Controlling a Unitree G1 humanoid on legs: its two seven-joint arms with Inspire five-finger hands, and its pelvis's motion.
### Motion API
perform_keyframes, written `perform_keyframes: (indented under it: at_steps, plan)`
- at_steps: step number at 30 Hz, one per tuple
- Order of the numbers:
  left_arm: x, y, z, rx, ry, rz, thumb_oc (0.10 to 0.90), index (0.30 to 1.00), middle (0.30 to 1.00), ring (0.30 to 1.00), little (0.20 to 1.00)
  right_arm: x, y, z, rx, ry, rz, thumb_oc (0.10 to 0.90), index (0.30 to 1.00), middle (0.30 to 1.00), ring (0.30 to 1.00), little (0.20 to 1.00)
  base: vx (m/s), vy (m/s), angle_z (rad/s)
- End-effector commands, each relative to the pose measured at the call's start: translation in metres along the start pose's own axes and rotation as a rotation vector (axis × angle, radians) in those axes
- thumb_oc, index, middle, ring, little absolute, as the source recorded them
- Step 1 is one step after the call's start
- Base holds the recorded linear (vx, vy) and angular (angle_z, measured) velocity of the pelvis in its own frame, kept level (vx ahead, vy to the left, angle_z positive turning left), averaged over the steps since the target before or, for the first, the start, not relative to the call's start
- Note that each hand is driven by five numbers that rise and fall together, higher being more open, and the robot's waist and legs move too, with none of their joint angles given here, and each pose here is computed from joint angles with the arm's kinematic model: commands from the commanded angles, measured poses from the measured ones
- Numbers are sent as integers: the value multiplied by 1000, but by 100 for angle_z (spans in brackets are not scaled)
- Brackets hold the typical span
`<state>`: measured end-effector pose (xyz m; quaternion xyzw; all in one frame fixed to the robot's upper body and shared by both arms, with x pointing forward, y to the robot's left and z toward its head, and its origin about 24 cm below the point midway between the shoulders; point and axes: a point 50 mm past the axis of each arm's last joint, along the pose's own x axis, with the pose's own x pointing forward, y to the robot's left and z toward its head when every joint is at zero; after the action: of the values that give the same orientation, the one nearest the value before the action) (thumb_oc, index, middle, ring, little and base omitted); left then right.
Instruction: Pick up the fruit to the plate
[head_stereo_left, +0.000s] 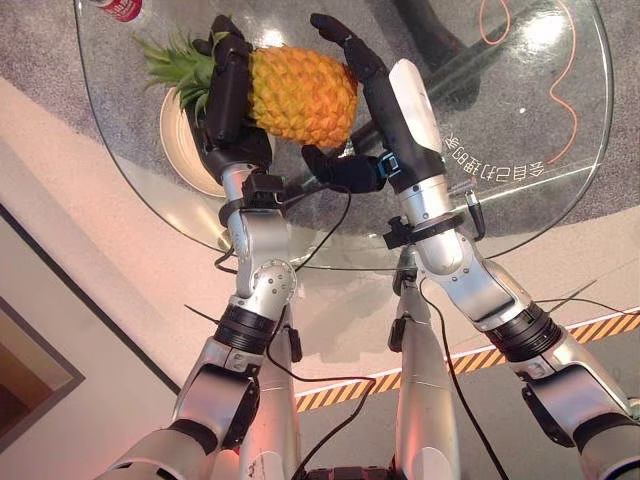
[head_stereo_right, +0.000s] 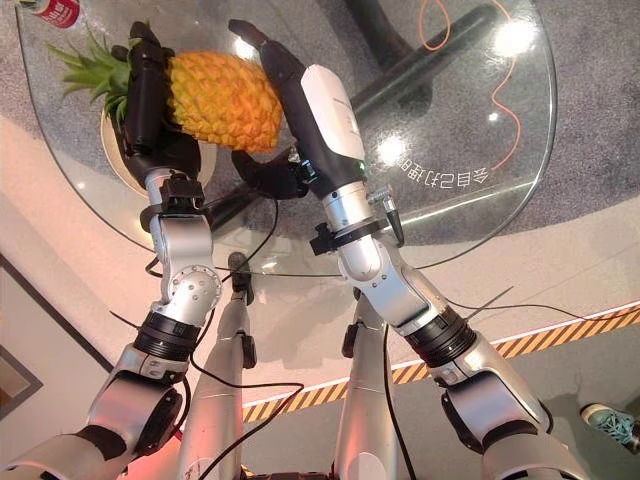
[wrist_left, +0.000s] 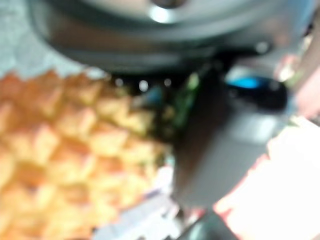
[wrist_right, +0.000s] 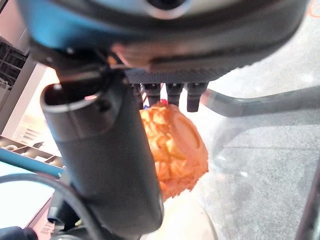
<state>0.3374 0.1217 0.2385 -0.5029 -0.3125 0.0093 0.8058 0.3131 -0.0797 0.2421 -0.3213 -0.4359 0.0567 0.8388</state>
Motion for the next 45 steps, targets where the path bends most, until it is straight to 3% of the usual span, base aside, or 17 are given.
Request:
perform_keyframes:
  at_steps: [1,45]
  plan:
    - [10,-24,63,-50,-335,-150,100,300,300,300,200,18,-59,28,-26,-168,-352,800,900,900,900,900,0,0,0]
    - [7,-17,79,-253,-411,-149,100,300,300,300,200,7,-61,1,-53,-31,-408,800,900,900,900,900,0,0,0]
